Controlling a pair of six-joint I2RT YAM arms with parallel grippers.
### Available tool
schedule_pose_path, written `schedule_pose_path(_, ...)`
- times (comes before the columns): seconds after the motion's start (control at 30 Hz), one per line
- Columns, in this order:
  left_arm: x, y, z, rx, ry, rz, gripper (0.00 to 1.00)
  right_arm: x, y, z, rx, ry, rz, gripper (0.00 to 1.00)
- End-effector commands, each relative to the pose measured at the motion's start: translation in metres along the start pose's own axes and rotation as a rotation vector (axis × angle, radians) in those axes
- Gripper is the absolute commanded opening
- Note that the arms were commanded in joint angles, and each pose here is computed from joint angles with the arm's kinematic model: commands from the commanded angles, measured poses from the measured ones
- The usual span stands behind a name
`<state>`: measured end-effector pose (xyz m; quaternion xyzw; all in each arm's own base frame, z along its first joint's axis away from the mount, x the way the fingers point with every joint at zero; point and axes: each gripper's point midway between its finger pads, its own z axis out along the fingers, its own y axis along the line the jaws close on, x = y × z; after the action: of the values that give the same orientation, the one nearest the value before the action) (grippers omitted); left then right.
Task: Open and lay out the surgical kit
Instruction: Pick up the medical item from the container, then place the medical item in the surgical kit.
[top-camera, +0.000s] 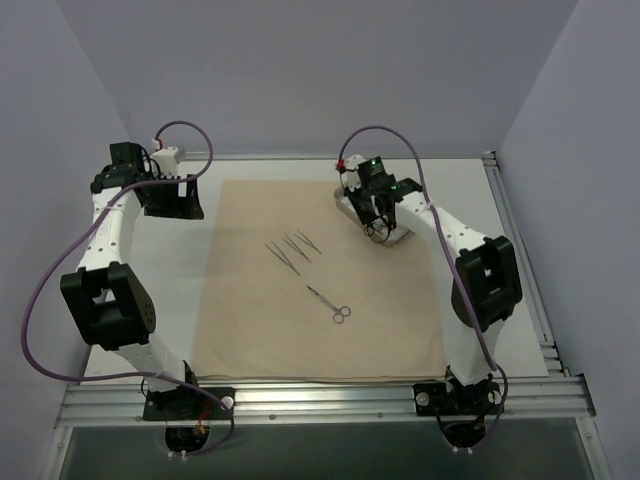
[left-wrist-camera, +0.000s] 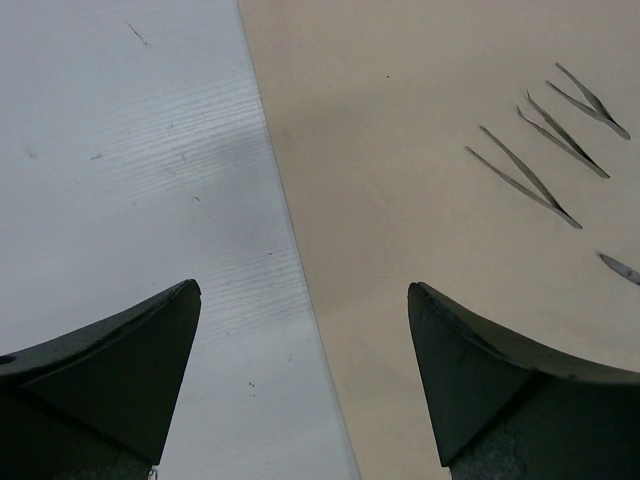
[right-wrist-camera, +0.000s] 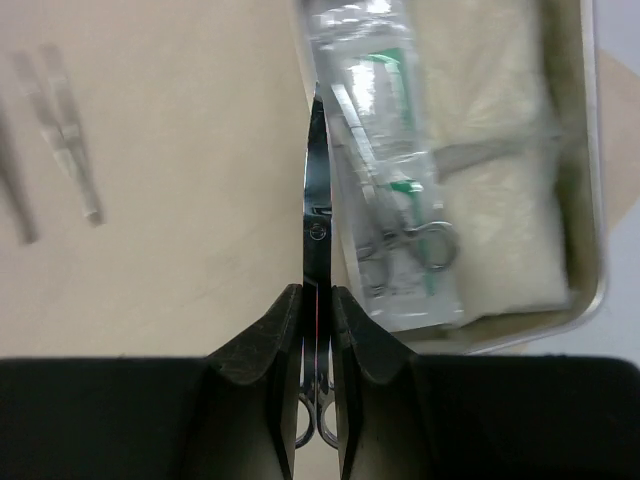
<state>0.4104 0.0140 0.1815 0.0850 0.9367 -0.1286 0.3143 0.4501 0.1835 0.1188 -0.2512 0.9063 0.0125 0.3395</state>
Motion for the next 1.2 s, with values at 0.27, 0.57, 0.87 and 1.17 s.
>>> schedule_pose_path(0.27, -0.021, -0.014, -0.029, 0.027, -0.109, 0.05, 0.94, 0.109, 0.137, -0.054, -0.306, 0.098, -0.062, 0.0)
schedule_pose_path(0.57, -0.021, -0.018, -0.035, 0.032, -0.124, 0.055, 0.94, 0.139, 0.149, -0.032, -0.293, 0.176, -0.125, 0.0)
schedule_pose_path(0.87, -0.022, -0.016, -0.037, 0.034, -0.13, 0.052, 0.94, 0.141, 0.141, -0.018, -0.245, 0.185, -0.166, 0.0)
schedule_pose_path(1.17, -0.021, -0.014, -0.037, 0.029, -0.125, 0.05, 0.94, 0.145, 0.14, -0.008, -0.236, 0.199, -0.19, 0.06)
